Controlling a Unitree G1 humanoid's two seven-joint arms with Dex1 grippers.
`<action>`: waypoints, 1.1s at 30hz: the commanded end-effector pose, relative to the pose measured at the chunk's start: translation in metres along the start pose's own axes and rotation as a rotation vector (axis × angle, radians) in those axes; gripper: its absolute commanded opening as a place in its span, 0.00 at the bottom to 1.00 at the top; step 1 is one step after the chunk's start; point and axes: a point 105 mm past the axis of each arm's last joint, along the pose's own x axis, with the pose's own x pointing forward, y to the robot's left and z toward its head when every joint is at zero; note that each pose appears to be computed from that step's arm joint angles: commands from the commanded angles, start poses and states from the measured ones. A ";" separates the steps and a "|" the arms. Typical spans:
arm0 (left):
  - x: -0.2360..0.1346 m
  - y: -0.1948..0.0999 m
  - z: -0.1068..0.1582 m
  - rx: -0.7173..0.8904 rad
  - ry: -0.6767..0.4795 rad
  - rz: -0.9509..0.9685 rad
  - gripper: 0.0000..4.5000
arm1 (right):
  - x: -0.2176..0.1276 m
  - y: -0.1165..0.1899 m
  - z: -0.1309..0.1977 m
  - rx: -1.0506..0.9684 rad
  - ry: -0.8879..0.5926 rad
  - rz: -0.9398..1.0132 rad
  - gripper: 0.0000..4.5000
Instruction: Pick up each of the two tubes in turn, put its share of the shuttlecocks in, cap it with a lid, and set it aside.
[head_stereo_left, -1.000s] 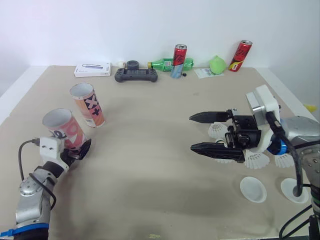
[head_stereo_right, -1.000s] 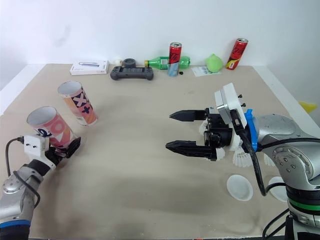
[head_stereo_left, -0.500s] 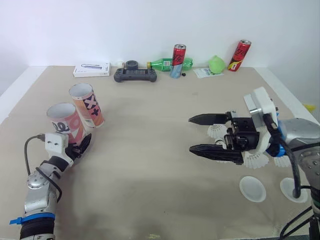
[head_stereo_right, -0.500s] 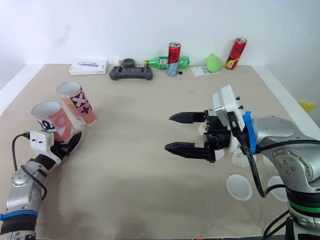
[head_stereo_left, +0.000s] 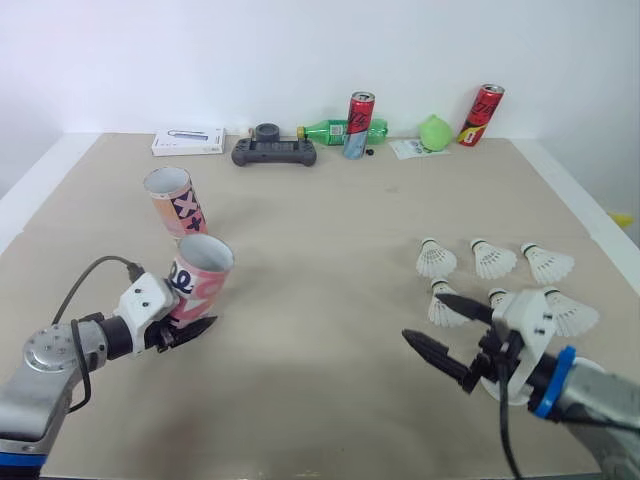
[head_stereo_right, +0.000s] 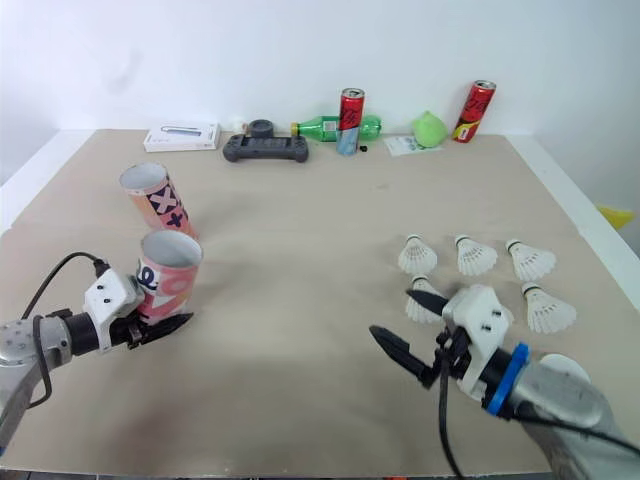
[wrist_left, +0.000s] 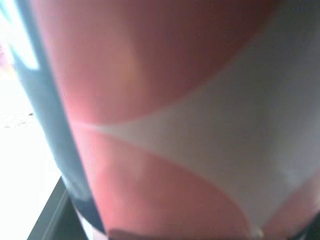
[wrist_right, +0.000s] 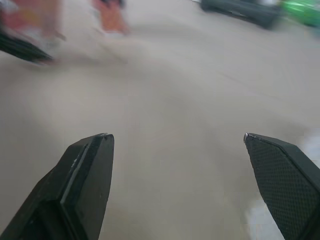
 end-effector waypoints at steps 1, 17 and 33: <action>0.007 0.000 0.026 0.090 0.058 -0.100 0.64 | -0.004 -0.004 -0.001 -0.044 -0.026 -0.223 1.00; 0.028 0.010 0.034 0.299 0.267 -0.266 0.64 | 0.037 -0.019 -0.042 0.032 0.046 -0.542 1.00; 0.031 0.003 0.046 0.273 0.198 -0.267 0.63 | 0.059 -0.047 -0.047 0.164 0.010 -0.680 0.76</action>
